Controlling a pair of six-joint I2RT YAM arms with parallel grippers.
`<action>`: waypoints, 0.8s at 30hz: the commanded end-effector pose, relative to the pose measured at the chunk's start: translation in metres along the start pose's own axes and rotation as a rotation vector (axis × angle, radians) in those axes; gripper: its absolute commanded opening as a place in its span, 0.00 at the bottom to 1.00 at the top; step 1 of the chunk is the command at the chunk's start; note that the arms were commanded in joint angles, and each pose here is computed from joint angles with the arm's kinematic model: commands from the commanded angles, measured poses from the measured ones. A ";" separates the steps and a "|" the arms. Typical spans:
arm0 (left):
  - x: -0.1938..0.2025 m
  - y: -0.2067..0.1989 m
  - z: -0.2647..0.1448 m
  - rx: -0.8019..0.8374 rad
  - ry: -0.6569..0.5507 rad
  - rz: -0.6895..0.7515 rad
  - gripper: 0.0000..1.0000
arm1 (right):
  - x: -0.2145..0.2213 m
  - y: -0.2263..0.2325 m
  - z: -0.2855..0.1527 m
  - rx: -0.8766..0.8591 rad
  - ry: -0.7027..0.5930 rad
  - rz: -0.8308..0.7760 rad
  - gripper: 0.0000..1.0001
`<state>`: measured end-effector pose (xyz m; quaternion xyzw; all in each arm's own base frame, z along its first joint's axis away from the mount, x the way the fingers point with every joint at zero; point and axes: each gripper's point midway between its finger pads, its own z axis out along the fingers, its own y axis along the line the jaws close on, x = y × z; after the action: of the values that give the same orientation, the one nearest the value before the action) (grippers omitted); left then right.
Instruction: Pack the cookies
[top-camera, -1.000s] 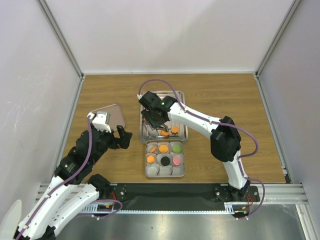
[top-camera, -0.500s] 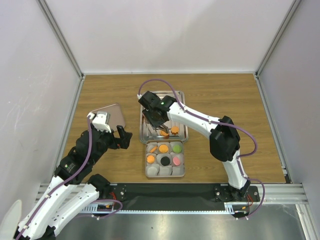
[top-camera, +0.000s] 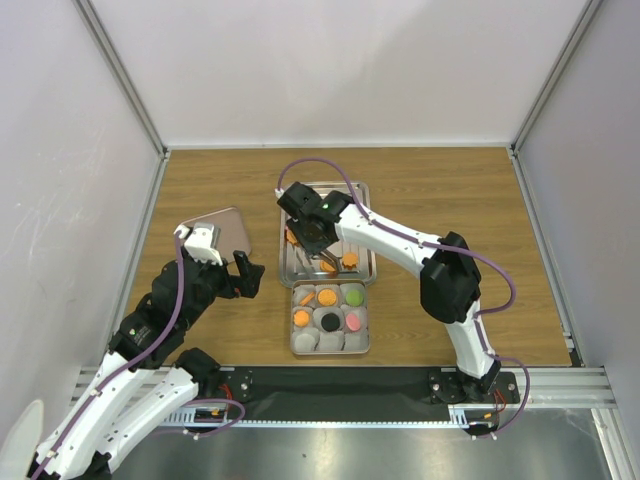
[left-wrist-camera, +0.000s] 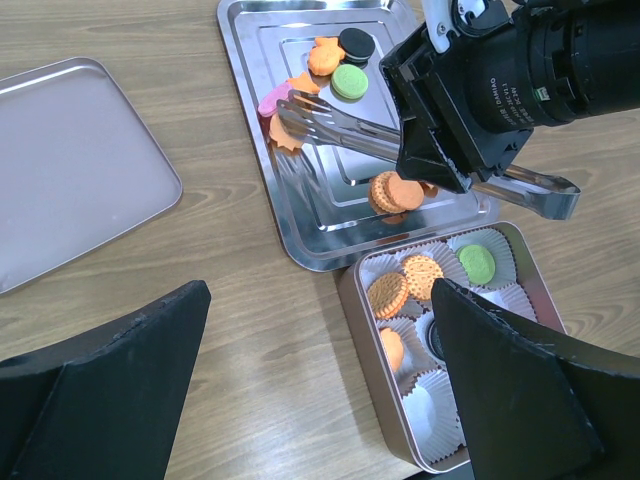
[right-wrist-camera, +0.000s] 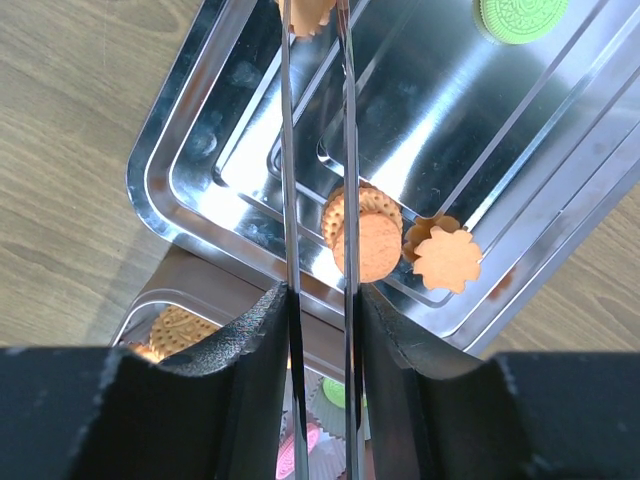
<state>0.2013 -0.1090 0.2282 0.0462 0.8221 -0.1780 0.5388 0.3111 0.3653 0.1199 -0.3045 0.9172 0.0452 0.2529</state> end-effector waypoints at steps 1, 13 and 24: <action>-0.007 -0.003 -0.001 0.011 -0.028 -0.016 1.00 | -0.021 -0.005 -0.027 -0.005 -0.084 0.010 0.36; -0.006 -0.003 -0.001 0.008 -0.027 -0.016 1.00 | -0.027 -0.010 -0.060 -0.020 -0.150 0.039 0.27; -0.004 -0.003 0.002 0.006 -0.012 -0.014 1.00 | -0.015 -0.013 -0.115 -0.110 -0.208 0.064 0.26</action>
<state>0.2013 -0.1091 0.2279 0.0463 0.8224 -0.1778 0.5384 0.2896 0.3421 0.1928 -0.2910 0.9026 0.0929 0.3033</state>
